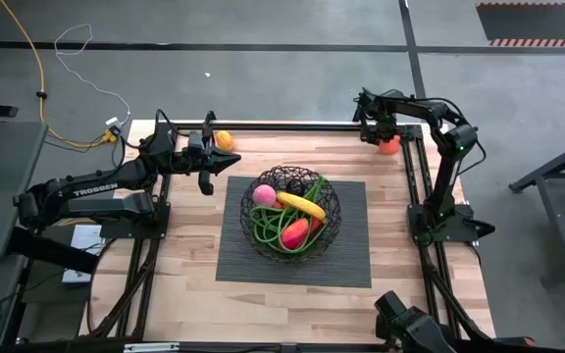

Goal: Build produce basket
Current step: Put the orange into the black wire basket

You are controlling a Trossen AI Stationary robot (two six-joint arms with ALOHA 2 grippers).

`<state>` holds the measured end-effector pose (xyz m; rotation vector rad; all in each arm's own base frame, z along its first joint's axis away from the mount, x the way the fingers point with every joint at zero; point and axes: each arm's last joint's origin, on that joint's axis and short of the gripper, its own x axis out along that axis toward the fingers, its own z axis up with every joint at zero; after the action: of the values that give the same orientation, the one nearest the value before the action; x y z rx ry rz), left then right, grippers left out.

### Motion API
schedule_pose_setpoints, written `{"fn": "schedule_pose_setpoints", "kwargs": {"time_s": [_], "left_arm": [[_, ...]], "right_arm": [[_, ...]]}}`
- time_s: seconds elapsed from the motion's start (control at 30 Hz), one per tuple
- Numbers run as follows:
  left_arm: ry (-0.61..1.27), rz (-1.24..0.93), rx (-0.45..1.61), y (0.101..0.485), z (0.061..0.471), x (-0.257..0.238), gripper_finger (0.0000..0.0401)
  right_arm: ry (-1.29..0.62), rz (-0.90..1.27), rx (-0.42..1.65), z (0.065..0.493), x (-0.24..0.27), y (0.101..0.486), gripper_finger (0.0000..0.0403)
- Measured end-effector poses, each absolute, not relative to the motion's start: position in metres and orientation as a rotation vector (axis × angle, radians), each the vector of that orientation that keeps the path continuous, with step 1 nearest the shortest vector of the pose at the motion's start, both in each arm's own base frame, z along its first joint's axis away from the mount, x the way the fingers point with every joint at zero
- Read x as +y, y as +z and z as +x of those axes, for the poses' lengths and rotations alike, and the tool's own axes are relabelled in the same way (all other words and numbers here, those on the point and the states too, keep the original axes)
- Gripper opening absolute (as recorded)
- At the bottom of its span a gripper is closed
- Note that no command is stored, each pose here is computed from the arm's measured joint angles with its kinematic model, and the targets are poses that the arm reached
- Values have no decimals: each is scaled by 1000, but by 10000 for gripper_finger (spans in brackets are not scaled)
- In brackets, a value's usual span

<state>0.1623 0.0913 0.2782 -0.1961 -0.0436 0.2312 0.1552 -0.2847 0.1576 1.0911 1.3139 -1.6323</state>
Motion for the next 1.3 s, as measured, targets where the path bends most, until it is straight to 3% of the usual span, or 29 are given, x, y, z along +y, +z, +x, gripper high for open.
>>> {"fn": "schedule_pose_setpoints", "kwargs": {"time_s": [0.2, 0.4, 0.63, 0.87, 1.1, 1.3], "left_arm": [[245, -221, -48, 278, 162, 92, 0], [249, -146, -39, 278, 162, 92, 0], [210, -144, -36, 278, 163, 91, 0], [85, -265, -39, 279, 163, 87, 0], [-24, -438, -127, 290, 162, 84, 0], [-42, -473, -175, 295, 162, 83, 0]], "right_arm": [[-1428, 807, 1265, 173, -257, 214, 330], [-1173, 627, 997, 190, -191, 276, 329], [-919, 717, 549, 179, -108, 290, 328], [-595, 661, 105, 172, -68, 307, 328], [-318, 364, 65, 178, -50, 318, 328], [-131, 317, 33, 187, -41, 323, 328]]}}
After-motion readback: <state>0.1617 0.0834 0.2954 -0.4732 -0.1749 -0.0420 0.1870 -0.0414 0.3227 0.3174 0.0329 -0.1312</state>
